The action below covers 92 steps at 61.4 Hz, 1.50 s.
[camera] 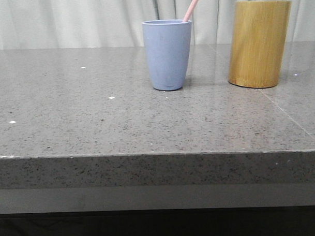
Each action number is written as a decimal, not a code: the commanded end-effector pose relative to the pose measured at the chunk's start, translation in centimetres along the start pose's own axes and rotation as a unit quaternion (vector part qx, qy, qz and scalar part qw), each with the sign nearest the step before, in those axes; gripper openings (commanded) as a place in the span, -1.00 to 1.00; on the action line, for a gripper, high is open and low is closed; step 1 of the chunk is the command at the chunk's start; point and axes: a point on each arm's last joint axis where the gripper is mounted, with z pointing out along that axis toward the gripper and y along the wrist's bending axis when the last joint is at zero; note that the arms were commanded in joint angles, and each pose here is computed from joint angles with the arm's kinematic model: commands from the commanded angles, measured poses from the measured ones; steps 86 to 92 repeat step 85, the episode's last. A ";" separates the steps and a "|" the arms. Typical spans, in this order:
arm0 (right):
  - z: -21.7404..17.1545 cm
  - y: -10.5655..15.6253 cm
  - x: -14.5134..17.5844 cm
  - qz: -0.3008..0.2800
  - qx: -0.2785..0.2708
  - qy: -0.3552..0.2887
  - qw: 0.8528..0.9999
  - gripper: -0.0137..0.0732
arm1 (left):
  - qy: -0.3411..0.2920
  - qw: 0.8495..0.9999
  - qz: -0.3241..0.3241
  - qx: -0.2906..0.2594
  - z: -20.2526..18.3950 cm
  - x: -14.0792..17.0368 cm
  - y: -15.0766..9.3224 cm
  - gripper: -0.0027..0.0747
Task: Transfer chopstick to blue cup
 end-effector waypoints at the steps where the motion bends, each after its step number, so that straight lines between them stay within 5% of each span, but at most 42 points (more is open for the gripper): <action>1: -0.2 0.0 -0.9 -0.006 0.002 -0.052 0.999 -0.84 | -0.043 0.999 -0.002 0.004 -0.2 -0.4 0.0 -0.98; 92: -0.2 0.0 -0.9 0.005 0.001 -0.052 0.999 -0.84 | -0.043 0.999 -0.002 0.004 -0.2 -0.4 0.0 -0.98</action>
